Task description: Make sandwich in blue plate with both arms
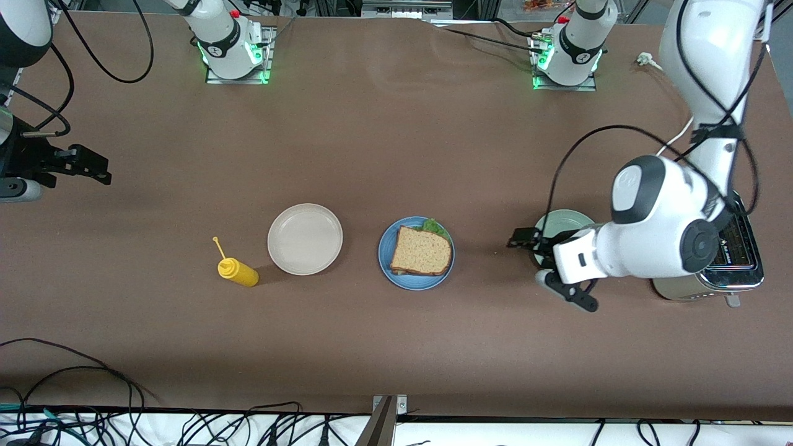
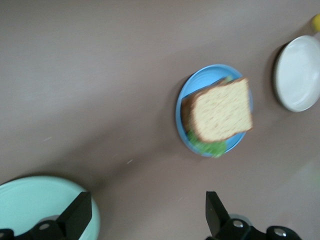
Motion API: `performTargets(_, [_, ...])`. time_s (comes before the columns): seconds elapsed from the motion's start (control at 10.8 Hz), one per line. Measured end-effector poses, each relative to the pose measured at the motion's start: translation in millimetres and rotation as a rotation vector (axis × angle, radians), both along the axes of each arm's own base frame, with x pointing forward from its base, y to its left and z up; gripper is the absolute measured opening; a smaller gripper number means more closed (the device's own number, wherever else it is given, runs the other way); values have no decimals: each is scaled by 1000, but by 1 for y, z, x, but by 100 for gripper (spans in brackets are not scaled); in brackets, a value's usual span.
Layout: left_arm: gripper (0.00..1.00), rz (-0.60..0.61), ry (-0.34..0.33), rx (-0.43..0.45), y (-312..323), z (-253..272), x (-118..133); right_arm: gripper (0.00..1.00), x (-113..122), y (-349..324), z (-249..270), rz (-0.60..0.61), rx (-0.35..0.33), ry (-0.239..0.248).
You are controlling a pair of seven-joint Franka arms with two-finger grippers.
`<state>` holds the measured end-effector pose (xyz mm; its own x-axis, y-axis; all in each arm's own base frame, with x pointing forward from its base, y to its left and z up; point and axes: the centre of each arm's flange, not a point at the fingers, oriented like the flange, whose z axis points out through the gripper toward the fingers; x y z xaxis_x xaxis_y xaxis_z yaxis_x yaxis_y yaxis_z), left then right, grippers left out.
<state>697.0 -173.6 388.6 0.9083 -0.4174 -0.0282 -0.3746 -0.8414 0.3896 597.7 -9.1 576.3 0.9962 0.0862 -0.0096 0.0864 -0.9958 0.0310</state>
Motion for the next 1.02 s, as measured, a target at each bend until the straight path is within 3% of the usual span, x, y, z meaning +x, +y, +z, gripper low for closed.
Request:
performTargets(0.28, [100,59,18,165,17,56,-20,100,0,-4,0,-7,-3,-3])
performTargets(0.56, [100,92,-84,326,18,128,-46,100,1,-6,1,-9,-9,-5])
performTargets(1.02, [100,163,-141,402,60,201,-124,100,1,-1,3,-107,-9,-13])
